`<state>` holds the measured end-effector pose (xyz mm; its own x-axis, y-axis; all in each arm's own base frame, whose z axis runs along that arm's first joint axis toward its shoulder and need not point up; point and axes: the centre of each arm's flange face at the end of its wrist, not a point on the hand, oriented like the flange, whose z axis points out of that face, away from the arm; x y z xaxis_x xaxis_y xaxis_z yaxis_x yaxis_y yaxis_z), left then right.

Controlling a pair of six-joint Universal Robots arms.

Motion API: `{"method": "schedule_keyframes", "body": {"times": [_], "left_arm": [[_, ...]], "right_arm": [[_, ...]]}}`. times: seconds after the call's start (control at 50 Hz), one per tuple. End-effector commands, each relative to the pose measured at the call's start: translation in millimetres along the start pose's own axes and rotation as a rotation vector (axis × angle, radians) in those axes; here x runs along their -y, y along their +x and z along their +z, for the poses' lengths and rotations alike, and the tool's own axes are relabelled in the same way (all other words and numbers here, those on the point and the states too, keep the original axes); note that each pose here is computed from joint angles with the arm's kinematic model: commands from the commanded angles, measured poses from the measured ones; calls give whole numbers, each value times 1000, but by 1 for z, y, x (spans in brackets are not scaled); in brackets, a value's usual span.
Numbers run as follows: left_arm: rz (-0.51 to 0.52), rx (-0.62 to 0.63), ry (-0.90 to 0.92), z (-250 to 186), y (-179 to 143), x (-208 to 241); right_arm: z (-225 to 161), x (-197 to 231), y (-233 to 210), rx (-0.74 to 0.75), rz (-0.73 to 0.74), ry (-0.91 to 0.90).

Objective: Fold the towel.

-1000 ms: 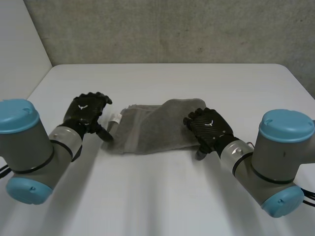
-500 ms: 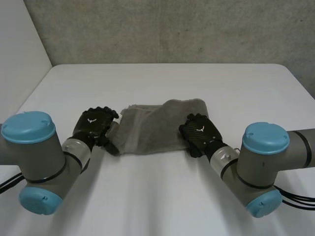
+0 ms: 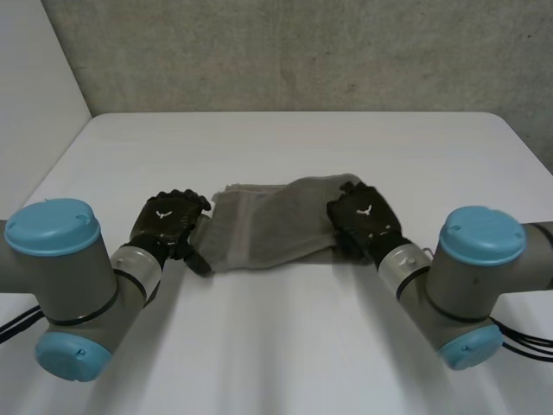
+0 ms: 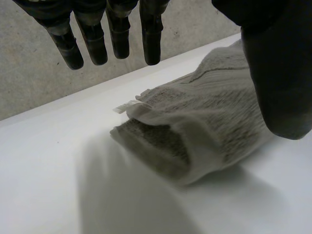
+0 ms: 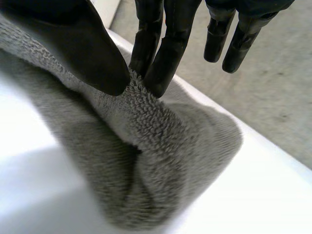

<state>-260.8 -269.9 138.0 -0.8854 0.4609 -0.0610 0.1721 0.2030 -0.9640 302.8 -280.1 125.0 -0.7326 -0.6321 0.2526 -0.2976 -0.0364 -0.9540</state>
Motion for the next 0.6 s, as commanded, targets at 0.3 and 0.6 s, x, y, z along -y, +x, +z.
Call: {"method": "schedule_keyframes", "body": {"times": [0.3,0.6], "left_arm": [[3,-1,14,1,0,4],[25,-97,128,1,35,38]], "right_arm": [[-38,-2,64,-115,19,-49],[-47,-10,58,-75,3,-138]]}}
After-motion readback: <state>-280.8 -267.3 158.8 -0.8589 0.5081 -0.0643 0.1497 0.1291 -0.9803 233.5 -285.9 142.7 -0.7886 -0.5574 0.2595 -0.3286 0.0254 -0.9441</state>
